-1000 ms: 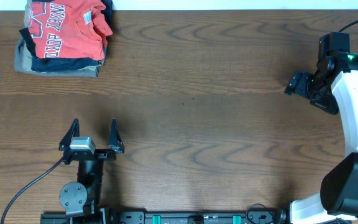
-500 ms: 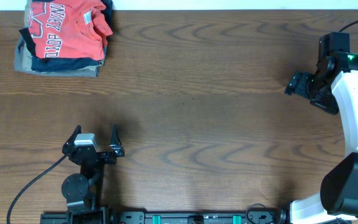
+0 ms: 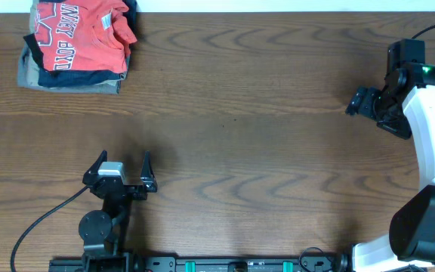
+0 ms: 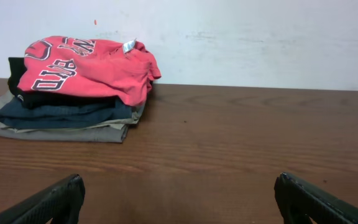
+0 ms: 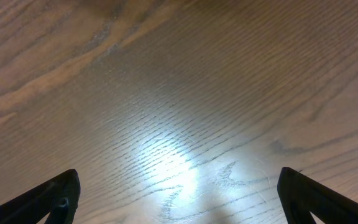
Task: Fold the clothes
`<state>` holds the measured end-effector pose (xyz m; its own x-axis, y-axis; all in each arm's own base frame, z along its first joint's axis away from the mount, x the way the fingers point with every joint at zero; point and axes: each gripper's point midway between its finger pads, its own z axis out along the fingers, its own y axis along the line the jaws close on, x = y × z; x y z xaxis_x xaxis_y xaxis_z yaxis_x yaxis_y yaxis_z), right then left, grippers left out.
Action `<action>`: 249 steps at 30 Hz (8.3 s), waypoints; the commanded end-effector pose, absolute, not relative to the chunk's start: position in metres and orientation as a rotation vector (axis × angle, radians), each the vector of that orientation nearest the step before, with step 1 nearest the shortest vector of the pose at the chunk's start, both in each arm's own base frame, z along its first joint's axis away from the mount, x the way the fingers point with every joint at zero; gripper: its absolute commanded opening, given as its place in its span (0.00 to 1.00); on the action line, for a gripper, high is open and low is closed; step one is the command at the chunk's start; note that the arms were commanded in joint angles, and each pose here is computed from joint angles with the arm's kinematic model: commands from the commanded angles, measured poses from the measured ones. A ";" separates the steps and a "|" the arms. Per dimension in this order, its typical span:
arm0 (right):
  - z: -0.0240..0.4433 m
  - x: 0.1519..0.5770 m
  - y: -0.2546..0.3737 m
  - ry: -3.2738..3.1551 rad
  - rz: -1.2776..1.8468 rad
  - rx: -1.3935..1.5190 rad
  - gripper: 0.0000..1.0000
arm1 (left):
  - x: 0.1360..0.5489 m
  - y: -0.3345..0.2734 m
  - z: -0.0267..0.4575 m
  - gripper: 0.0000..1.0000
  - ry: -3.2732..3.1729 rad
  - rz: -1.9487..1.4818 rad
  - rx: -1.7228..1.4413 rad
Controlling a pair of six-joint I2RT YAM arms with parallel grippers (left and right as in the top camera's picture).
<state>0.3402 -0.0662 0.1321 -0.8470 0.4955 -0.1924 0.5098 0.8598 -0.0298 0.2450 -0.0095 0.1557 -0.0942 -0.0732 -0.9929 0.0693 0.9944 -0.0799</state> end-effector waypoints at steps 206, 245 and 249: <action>0.159 0.246 -0.006 1.635 0.090 0.084 0.99 | 0.244 -0.014 0.141 0.98 1.708 -0.131 0.016; 0.159 0.246 -0.006 1.635 0.090 0.084 0.99 | 0.244 -0.014 0.141 0.98 1.708 -0.131 0.016; 0.159 0.246 -0.006 1.635 0.090 0.084 0.99 | 0.244 -0.014 0.141 0.98 1.708 -0.131 0.016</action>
<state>0.2463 -0.0049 0.1591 -0.0679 0.1228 -0.9901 -0.0006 0.9924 0.1231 0.2445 -0.0107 0.1560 -0.0985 -0.0702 -0.9927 0.0738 0.9942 -0.0777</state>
